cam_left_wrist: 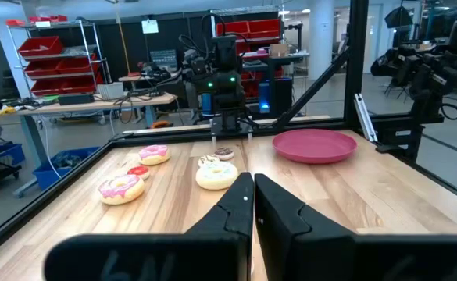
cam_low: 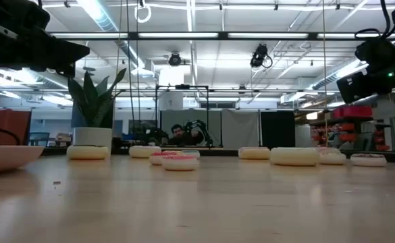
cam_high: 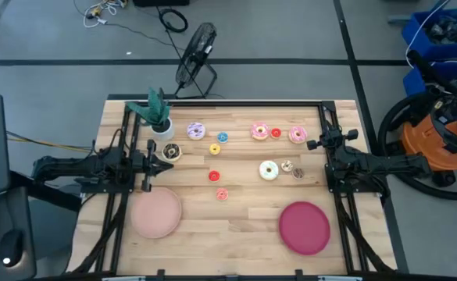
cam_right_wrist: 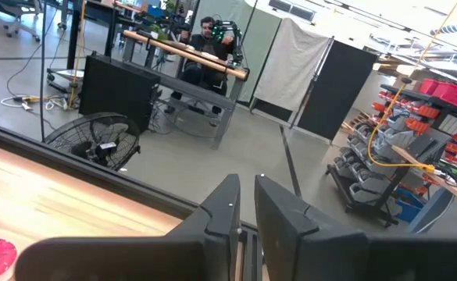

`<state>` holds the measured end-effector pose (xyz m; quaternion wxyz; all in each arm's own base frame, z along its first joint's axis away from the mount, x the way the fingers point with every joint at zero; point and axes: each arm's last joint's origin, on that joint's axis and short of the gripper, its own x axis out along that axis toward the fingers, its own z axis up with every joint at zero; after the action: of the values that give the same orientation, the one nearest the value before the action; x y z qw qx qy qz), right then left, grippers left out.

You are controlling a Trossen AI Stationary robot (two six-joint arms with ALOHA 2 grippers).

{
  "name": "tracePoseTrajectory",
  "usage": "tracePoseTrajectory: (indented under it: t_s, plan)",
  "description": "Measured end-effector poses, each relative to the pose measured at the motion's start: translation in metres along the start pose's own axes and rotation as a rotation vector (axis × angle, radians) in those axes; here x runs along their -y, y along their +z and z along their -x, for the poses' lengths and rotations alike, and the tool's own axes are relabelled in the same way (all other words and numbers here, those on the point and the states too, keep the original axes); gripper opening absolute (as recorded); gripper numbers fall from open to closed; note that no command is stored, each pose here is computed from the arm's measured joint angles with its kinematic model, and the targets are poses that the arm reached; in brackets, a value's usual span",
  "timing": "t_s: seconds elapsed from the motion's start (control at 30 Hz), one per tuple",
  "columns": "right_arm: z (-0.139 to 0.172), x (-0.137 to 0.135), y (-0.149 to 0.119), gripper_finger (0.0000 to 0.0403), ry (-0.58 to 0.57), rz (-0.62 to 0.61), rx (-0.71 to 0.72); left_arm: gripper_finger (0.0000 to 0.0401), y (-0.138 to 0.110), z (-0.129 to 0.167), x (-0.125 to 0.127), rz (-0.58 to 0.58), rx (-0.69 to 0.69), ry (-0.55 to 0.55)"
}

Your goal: Pick & Place donuts

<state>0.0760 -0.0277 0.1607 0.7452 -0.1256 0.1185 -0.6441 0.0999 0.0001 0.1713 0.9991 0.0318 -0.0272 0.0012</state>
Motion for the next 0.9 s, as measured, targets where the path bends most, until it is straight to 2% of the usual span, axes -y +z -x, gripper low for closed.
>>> tracePoseTrajectory:
  t_s: [0.53, 0.67, 0.7, 0.77, 0.9]
  plan:
    - [0.000, 0.000, 0.000, 0.0050, 0.010, -0.016, 0.003, 0.0018, 0.000, 0.000, 0.000, 0.000, 0.000, 0.000]
    - [0.001, -0.005, 0.006, 0.0050, 0.212, -0.467, 0.023, 0.0018, 0.000, 0.000, 0.000, 0.000, 0.000, 0.000]
    - [0.001, -0.006, 0.008, 0.0050, 0.263, -0.517, 0.023, 0.0018, 0.000, 0.000, 0.000, 0.000, 0.000, 0.000]
    - [0.002, -0.009, 0.009, 0.0050, 0.402, -0.503, 0.036, 0.0018, 0.000, 0.000, 0.000, 0.000, 0.000, 0.000]
    - [0.011, -0.019, 0.016, 0.0050, 0.855, -0.393, 0.134, 0.0018, 0.000, 0.000, 0.000, 0.000, 0.000, 0.000]
